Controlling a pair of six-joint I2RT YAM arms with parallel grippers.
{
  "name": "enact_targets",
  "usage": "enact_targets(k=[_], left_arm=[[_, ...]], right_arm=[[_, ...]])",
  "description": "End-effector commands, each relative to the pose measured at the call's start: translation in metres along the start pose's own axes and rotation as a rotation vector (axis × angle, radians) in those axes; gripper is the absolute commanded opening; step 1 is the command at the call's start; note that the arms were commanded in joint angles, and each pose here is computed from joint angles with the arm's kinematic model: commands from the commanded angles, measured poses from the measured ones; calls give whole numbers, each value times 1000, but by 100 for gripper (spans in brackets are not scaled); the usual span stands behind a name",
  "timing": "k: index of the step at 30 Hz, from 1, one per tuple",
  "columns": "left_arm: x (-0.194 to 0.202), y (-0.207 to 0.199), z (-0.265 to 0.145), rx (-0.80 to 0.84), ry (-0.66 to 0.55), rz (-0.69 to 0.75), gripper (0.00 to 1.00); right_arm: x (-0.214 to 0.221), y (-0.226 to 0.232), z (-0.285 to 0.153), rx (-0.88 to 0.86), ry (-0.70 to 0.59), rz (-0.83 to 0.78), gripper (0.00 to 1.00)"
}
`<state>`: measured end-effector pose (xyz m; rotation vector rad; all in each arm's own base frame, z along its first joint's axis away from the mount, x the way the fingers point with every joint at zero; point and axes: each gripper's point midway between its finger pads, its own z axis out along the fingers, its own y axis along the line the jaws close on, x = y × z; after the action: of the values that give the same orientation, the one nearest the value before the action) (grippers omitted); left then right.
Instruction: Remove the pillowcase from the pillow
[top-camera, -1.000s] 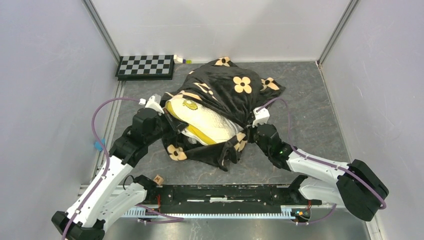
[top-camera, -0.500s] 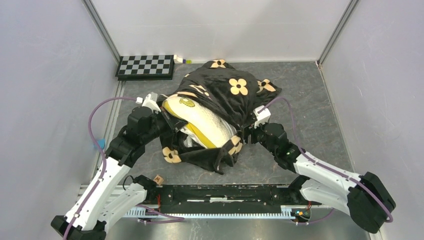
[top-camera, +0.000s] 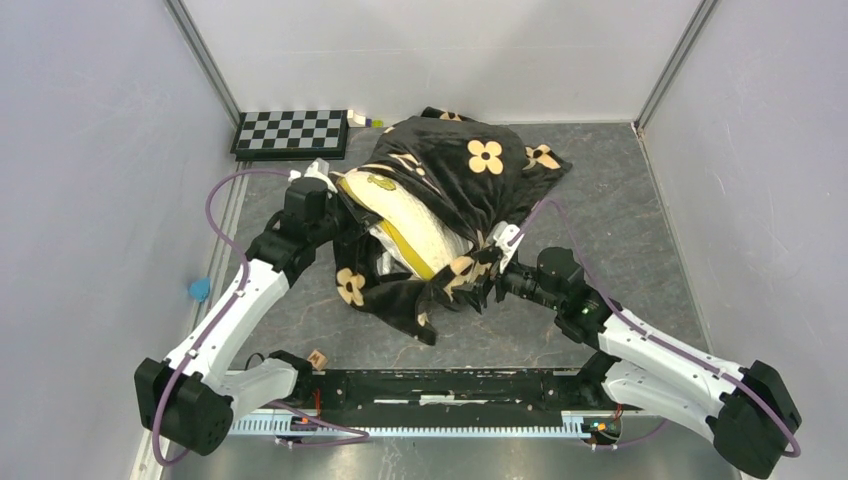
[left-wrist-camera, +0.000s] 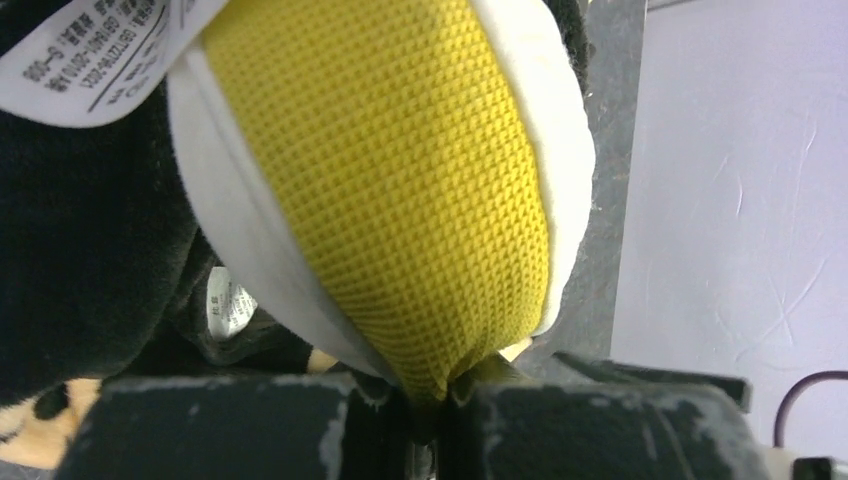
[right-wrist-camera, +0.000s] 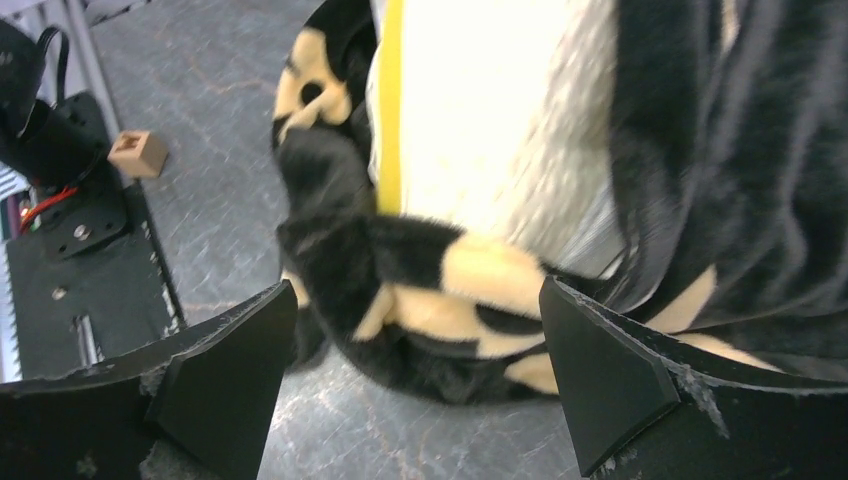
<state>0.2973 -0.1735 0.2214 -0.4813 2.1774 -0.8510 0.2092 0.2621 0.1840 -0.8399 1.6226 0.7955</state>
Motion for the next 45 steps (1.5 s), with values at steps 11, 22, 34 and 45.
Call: enact_targets(k=[11,22,34,45], left_arm=[[-52,-64,-27,224,-145,-14,2],[-58,-59,-29,193,-177,-7,2],[-120,-85,-60,135,-312,75,2],[-97,-102,-83,320,-135,45,2]], right_arm=[[31,7,18,-26,90,21,98],[40,23,52,-1,182,-8,86],[105,-20,31,246,312,18,0],[141,-113,-23,615,234,405,0]])
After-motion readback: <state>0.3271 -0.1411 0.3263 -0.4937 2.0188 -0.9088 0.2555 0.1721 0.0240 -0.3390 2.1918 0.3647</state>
